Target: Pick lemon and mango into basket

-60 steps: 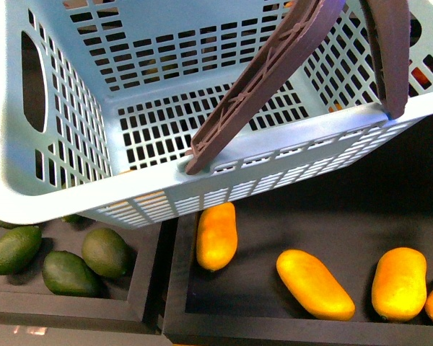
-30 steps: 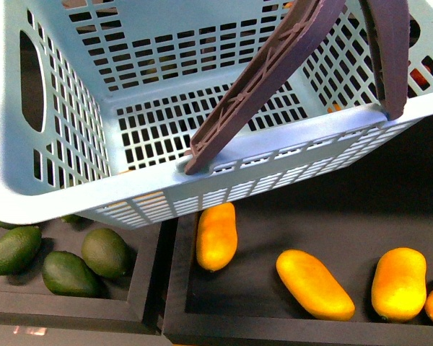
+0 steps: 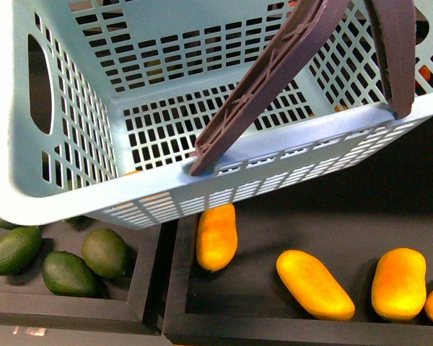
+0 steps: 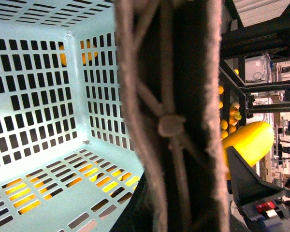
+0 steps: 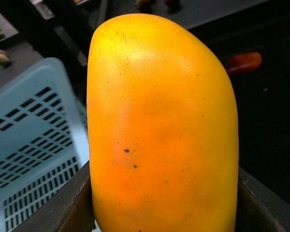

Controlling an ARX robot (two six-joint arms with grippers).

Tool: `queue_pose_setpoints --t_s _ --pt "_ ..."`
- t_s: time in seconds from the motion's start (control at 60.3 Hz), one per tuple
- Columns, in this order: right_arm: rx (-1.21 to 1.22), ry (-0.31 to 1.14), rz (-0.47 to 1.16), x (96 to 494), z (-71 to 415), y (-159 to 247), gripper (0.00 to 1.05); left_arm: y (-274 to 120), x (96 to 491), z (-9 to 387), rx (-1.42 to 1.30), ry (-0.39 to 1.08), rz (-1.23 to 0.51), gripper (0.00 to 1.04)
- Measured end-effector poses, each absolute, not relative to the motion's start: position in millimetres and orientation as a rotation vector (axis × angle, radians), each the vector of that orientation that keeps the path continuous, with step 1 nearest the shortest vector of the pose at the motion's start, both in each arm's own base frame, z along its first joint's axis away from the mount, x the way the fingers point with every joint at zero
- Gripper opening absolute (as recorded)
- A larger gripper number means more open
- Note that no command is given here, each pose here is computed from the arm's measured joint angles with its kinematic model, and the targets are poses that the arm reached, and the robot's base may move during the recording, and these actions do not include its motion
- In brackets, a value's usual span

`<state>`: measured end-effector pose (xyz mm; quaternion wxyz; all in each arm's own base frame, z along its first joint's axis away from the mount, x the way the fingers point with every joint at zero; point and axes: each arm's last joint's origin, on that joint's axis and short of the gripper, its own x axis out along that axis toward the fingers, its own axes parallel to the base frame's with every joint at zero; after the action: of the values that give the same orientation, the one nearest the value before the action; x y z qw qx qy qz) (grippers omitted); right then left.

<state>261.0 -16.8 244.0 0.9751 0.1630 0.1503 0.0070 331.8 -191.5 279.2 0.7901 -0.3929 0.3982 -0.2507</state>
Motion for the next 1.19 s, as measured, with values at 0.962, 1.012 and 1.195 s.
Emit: queue_pose_setpoints --t_s 0.962,1.012,1.195 --pt "0.314 0.346 0.149 297.0 245.4 82.1 0.96 -191.6 331.9 277.1 -0.841 0.859 -0.533 0.05" --pt "0.324 0.321 0.108 288.2 249.6 69.0 0.96 -191.4 332.0 277.1 -0.842 0.858 -0.53 0.05" --pt "0.308 0.219 -0.042 252.4 252.5 29.6 0.92 -190.9 332.3 277.0 -0.837 0.854 -0.527 0.05"
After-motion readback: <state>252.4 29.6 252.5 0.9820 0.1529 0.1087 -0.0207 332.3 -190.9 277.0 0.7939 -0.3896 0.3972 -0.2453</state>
